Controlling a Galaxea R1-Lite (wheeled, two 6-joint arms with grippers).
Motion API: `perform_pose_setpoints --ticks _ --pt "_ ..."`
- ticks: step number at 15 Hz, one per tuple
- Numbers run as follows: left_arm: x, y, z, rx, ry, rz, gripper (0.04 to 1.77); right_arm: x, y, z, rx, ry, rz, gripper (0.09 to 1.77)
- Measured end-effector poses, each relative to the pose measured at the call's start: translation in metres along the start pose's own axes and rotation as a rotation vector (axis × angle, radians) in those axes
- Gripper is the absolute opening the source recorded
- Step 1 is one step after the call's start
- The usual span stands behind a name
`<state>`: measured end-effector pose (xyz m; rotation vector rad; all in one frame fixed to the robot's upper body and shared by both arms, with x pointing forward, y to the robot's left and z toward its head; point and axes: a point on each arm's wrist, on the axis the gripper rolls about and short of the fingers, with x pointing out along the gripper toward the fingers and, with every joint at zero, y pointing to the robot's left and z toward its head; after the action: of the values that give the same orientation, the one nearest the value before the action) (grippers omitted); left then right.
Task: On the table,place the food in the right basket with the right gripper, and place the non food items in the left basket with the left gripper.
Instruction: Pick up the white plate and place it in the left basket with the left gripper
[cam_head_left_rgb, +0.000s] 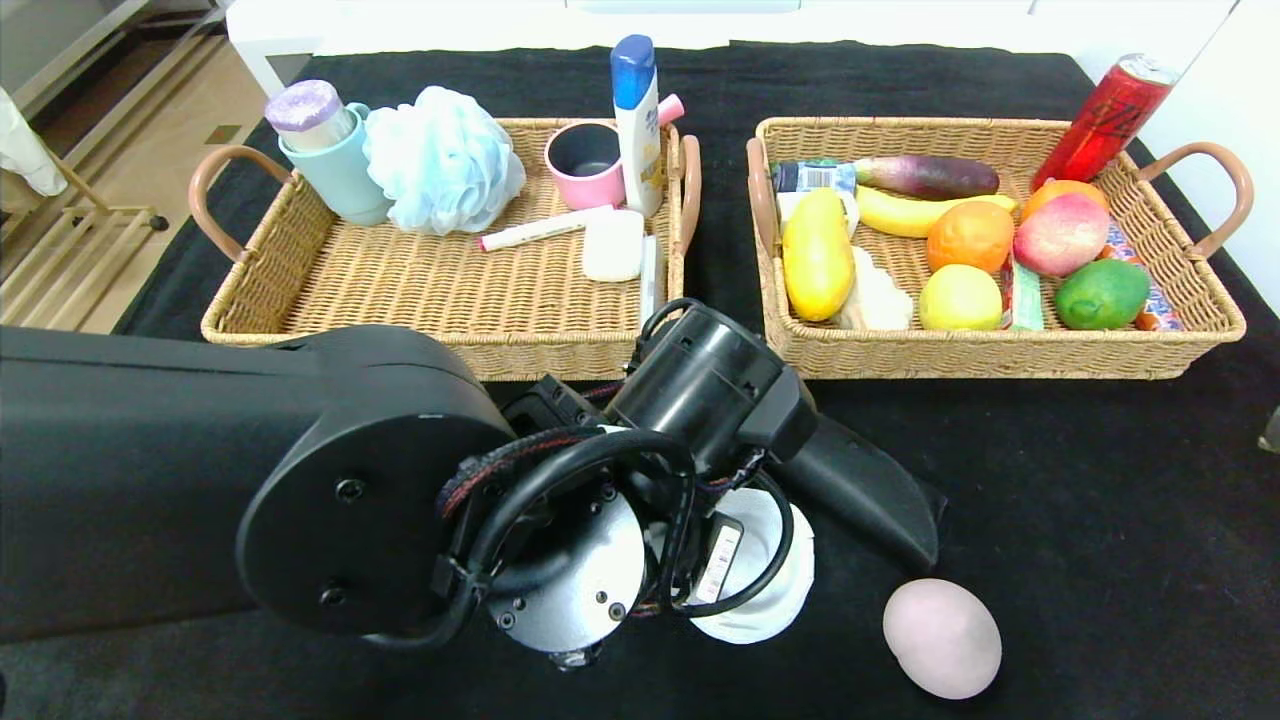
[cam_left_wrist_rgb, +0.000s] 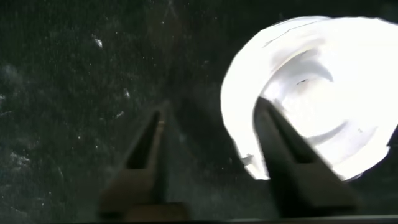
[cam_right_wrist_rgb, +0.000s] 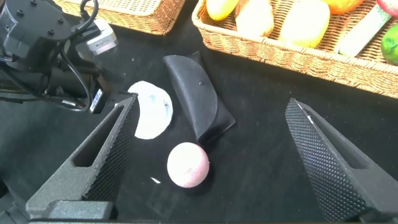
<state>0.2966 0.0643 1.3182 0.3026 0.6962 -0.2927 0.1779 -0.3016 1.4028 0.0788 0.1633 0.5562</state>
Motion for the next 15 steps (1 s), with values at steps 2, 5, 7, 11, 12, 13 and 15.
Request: perform_pose_setpoints --ticks 2,5,7,11,12,13,15 --pt "0.001 -0.0006 -0.0003 0.002 0.002 0.0 0.63 0.0 0.0 -0.0001 0.0 0.0 0.0 1.71" --pt "0.0024 -0.0021 -0.0009 0.005 0.005 -0.001 0.11 -0.0006 0.0002 0.0003 -0.001 -0.003 0.001 1.71" --pt "0.0042 -0.0029 -0.0013 0.008 0.009 0.001 0.11 -0.0006 0.0002 0.0003 -0.001 -0.002 0.0 1.71" --pt "0.0044 -0.0038 -0.0006 0.014 0.01 0.0 0.11 -0.001 0.0003 0.0003 -0.002 -0.004 0.001 1.71" --pt "0.0041 -0.0045 -0.0008 0.015 0.01 -0.001 0.11 -0.001 0.0003 0.0003 -0.002 -0.004 0.001 1.71" --pt "0.0038 -0.005 -0.0011 0.018 0.01 -0.002 0.11 -0.0008 0.0002 0.0002 -0.002 -0.003 0.001 1.71" --pt "0.0026 -0.0048 -0.0009 0.017 0.009 -0.004 0.11 -0.0007 0.0002 -0.0001 -0.002 -0.002 0.001 1.71"
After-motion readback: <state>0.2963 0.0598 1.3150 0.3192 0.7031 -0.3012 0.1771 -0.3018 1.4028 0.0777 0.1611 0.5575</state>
